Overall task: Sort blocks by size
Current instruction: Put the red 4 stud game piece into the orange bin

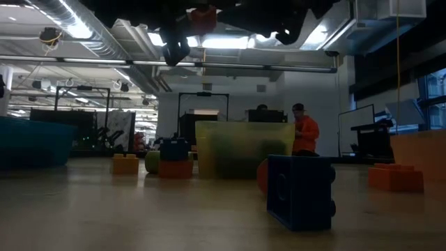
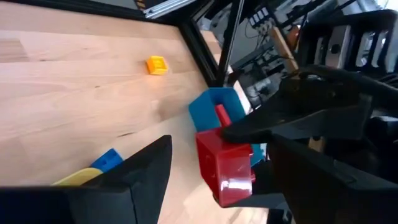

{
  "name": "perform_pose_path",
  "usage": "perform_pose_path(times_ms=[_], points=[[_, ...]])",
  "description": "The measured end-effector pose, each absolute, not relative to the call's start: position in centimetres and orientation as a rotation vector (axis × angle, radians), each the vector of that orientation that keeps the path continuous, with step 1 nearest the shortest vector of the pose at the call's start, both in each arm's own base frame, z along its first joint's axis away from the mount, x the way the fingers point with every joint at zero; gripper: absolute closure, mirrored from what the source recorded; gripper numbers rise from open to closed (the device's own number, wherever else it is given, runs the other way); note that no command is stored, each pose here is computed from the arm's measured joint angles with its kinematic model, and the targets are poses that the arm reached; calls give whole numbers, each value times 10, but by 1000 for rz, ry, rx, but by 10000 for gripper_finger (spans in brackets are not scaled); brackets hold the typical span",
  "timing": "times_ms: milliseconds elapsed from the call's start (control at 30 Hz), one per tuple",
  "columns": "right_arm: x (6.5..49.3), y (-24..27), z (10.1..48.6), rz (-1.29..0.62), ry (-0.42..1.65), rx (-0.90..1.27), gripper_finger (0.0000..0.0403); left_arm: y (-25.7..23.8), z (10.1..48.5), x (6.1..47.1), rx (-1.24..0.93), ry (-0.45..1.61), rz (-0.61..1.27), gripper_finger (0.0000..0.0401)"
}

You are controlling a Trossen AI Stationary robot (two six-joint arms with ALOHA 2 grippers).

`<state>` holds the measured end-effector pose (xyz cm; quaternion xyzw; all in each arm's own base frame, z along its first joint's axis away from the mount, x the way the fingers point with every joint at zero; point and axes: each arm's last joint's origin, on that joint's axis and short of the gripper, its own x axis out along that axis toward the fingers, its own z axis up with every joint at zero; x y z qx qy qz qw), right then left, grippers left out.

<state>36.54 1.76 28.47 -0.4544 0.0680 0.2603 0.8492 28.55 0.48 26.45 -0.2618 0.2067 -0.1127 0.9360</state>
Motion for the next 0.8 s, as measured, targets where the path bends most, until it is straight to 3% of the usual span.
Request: perform_pose_path(times_ms=[367,667,800], points=[[375,18,274,540,135,-962,140,4,262,285,-534,438,-236,276],[378,14,271,408,219,-993,193,-2,263,285,-537,448,-231,276],[377,14,270,435,227,-989,206,-3,262,285,-538,455,-236,276]])
